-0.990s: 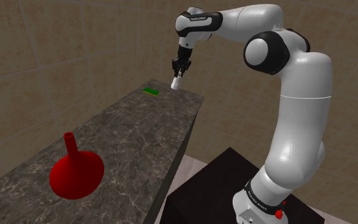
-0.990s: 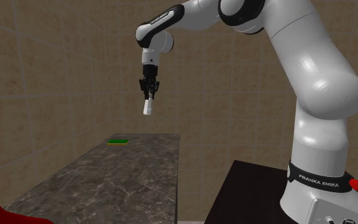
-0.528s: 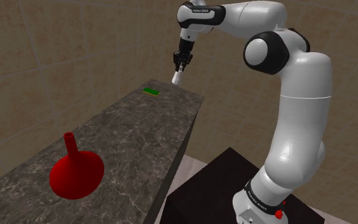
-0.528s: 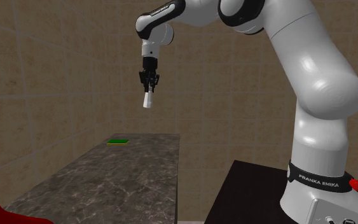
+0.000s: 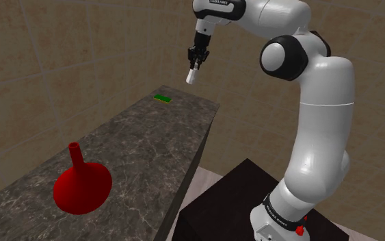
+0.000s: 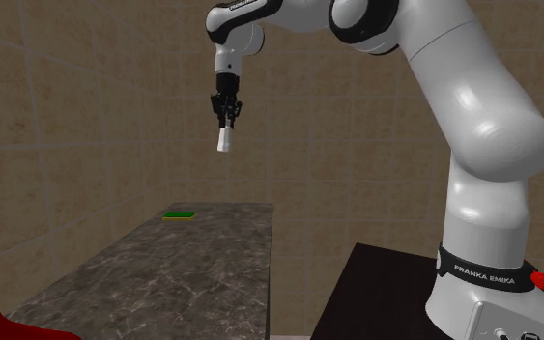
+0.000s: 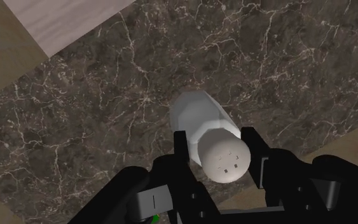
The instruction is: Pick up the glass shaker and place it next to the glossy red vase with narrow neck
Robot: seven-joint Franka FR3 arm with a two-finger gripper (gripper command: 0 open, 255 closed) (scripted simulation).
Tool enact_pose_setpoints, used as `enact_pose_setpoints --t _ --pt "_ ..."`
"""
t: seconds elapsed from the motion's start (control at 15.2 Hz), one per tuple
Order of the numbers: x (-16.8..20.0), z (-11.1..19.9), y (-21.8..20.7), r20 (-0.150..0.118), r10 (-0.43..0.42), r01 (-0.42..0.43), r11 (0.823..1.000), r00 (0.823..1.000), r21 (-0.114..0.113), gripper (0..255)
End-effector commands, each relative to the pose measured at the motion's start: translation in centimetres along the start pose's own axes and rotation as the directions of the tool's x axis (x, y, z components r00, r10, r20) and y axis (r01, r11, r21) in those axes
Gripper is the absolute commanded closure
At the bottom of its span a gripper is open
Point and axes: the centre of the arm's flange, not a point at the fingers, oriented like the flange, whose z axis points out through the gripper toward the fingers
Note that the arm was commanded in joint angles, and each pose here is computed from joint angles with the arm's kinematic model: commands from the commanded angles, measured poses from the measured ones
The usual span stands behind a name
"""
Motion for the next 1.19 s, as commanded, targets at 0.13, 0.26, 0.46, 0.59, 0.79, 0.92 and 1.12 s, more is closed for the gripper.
enact_pose_setpoints --t 0.13,0.26,0.46,0.59,0.79,0.92,1.12 --pt "-0.6 -1.0 -1.2 0.001 0.0 0.0 1.0 1.0 0.0 255" --pt "-1.8 -0.9 -3.6 0.001 0.0 0.0 1.0 1.0 0.0 255" --pt "-3.5 -0.6 -7.2 0.001 0.0 0.0 1.0 1.0 0.0 255" --pt "-4.6 -0.5 -9.6 0.001 0.0 0.0 1.0 1.0 0.0 255" --pt "-6.3 -0.2 -13.1 0.001 0.0 0.0 1.0 1.0 0.0 255" --pt "-7.4 0.0 -15.5 0.001 0.0 0.0 1.0 1.0 0.0 255" --pt "-9.1 0.2 -19.1 0.001 0.0 0.0 1.0 1.0 0.0 255"
